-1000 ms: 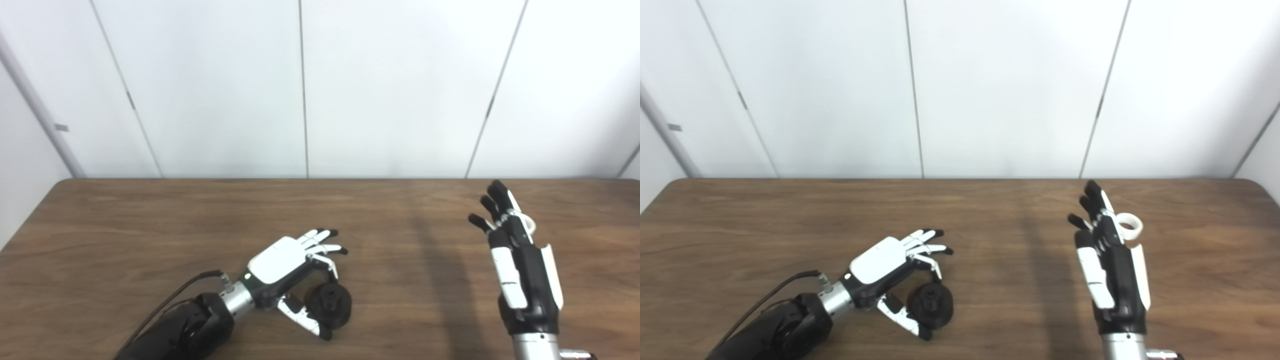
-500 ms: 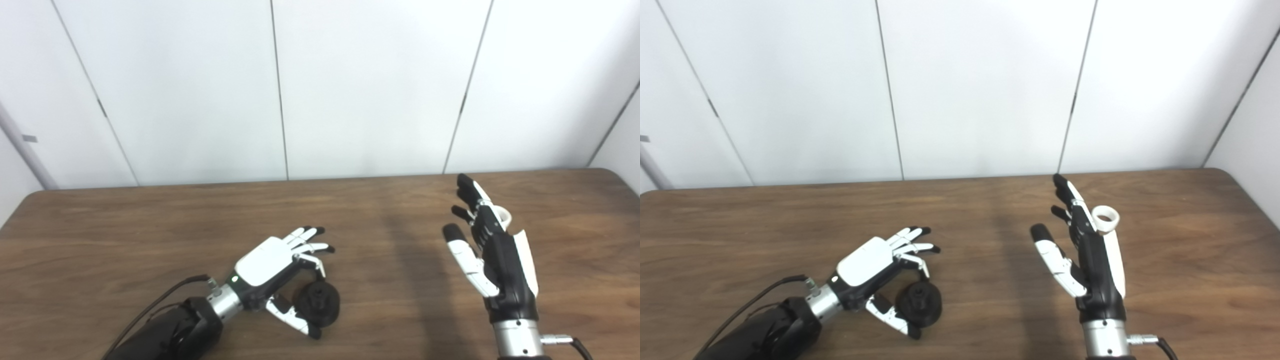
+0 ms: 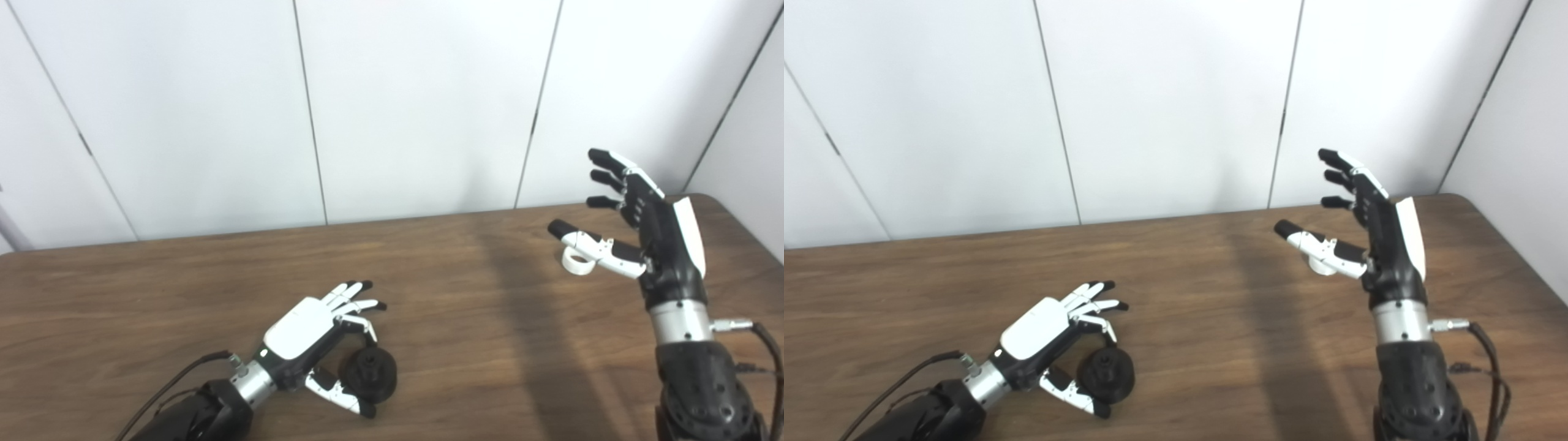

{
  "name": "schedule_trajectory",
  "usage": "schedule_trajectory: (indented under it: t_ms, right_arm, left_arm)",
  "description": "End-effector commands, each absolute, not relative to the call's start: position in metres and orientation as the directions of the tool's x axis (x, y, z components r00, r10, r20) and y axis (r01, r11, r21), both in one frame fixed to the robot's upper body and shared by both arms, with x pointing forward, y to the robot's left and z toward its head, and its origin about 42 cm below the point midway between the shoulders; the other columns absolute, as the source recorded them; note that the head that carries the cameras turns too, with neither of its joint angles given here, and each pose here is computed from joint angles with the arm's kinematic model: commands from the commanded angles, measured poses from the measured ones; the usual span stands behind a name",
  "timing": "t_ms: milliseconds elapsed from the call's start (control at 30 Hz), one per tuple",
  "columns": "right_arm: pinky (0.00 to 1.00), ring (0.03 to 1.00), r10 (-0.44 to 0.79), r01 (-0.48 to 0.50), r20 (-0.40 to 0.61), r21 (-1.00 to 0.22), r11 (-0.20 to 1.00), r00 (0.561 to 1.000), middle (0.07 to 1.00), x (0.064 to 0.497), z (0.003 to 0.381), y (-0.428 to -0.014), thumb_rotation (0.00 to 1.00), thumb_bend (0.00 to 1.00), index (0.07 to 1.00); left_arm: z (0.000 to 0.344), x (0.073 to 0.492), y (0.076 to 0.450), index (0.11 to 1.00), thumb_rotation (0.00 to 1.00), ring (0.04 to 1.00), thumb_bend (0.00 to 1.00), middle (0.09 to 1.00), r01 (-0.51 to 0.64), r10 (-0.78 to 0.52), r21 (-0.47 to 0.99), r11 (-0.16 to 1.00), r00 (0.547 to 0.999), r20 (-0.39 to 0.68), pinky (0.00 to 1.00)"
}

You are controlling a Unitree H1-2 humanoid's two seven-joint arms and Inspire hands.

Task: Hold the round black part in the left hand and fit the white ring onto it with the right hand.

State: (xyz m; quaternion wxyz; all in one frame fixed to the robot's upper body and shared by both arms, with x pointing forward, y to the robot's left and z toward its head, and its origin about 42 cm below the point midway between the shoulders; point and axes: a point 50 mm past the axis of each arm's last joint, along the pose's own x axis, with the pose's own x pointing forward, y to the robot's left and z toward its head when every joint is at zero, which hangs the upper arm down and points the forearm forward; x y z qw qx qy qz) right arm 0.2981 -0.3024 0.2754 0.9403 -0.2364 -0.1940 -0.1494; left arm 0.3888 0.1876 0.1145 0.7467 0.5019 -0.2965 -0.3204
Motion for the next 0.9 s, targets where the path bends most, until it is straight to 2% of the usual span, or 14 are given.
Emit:
schedule_trajectory:
  t_ms: [0, 100, 233, 467, 667, 867]
  right_arm:
    - [0.71, 0.842, -0.162, 0.402, 0.491, -0.434, 0.806, 0.856, 0.851, 0.309, 0.295, -0.312, 0.25, 0.65, 0.805]
    - [0.73, 0.838, -0.145, 0.408, 0.482, -0.501, 0.763, 0.864, 0.841, 0.317, 0.302, -0.327, 0.23, 0.68, 0.795]
    - [0.75, 0.833, -0.082, 0.405, 0.466, -0.654, 0.640, 0.881, 0.829, 0.329, 0.312, -0.348, 0.23, 0.71, 0.746]
    - [0.73, 0.837, 0.001, 0.329, 0.376, -0.813, 0.481, 0.927, 0.832, 0.343, 0.334, -0.373, 0.18, 0.84, 0.695]
    - [0.78, 0.883, 0.047, 0.247, 0.285, -0.892, 0.379, 0.957, 0.834, 0.357, 0.342, -0.390, 0.15, 0.90, 0.684]
    - [0.79, 0.913, 0.122, 0.105, 0.133, -0.972, 0.211, 0.984, 0.857, 0.381, 0.348, -0.392, 0.15, 0.92, 0.679]
  left_arm:
    - [0.099, 0.385, 0.196, 0.479, 0.06, 1.000, 0.53, 0.873, 0.219, -0.783, 0.956, 0.196, 0.622, 0.018, 1.00]
    - [0.097, 0.384, 0.197, 0.480, 0.06, 1.000, 0.53, 0.874, 0.219, -0.782, 0.957, 0.191, 0.624, 0.013, 1.00]
    - [0.096, 0.384, 0.199, 0.480, 0.06, 1.000, 0.53, 0.882, 0.223, -0.782, 0.958, 0.180, 0.623, 0.001, 1.00]
    - [0.096, 0.382, 0.200, 0.480, 0.06, 1.000, 0.53, 0.877, 0.226, -0.780, 0.955, 0.192, 0.626, 0.009, 1.00]
    - [0.095, 0.380, 0.200, 0.479, 0.06, 1.000, 0.53, 0.874, 0.219, -0.784, 0.959, 0.181, 0.621, 0.007, 1.00]
    - [0.095, 0.379, 0.203, 0.480, 0.06, 1.000, 0.53, 0.877, 0.224, -0.784, 0.958, 0.179, 0.621, 0.002, 1.00]
